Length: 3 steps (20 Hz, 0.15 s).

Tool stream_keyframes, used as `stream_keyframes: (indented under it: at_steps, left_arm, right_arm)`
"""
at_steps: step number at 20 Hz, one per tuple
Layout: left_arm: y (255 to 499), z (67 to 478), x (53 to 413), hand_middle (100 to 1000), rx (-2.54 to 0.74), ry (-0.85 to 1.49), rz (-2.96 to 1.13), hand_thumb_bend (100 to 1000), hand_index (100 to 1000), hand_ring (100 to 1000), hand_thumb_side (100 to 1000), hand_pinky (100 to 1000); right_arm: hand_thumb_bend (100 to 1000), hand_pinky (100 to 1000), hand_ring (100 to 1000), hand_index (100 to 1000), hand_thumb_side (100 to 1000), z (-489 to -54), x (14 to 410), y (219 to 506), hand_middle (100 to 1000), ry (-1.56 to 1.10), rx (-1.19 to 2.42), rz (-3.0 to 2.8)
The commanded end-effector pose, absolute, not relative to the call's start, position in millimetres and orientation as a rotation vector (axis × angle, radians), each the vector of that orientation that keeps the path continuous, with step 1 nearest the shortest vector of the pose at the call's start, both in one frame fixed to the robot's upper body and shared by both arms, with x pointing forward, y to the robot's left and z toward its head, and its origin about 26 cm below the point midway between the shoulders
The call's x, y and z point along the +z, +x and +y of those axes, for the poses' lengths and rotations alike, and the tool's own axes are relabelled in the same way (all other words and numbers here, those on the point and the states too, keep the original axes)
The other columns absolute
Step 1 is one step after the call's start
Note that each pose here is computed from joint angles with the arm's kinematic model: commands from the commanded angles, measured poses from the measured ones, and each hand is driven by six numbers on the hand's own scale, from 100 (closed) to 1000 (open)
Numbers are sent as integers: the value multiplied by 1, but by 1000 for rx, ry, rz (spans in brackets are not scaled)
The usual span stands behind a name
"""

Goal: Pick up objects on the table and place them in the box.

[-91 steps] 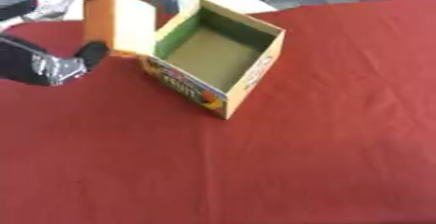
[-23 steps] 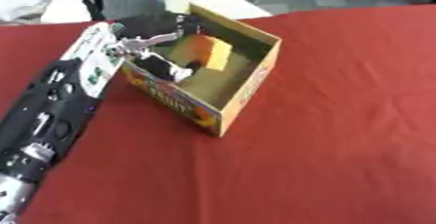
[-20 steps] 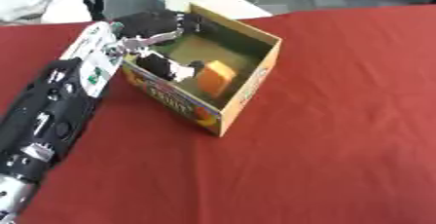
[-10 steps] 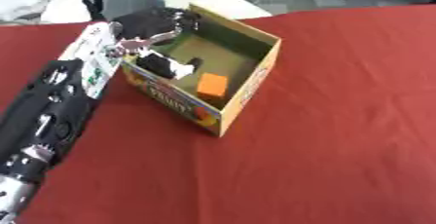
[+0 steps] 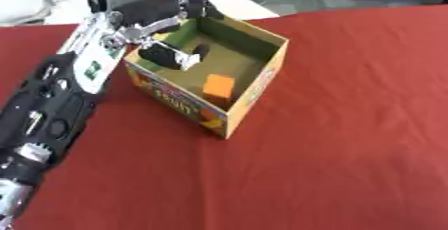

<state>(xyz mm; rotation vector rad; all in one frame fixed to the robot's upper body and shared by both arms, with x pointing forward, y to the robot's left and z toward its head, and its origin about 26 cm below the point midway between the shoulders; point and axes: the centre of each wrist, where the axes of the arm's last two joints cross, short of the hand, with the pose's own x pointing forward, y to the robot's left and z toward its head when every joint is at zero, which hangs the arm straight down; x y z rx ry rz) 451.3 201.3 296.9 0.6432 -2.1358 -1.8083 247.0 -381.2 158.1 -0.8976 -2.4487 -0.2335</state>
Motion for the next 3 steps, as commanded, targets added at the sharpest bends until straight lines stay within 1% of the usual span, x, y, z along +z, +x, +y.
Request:
stream_keyframes:
  at_steps: [1,3]
  left_arm:
    - [421,211,336,789,-1768,565,-2266,100,877,875,322,845]
    - [398,217,348,774,-1726,469,-2337,100,867,859,355,828]
  right_arm:
    - [100,634,743,705,788,-387,168,243,503,-947,-201,-2473]
    - [100,634,743,706,785,-389,168,242,504,-963,-199,-2470]
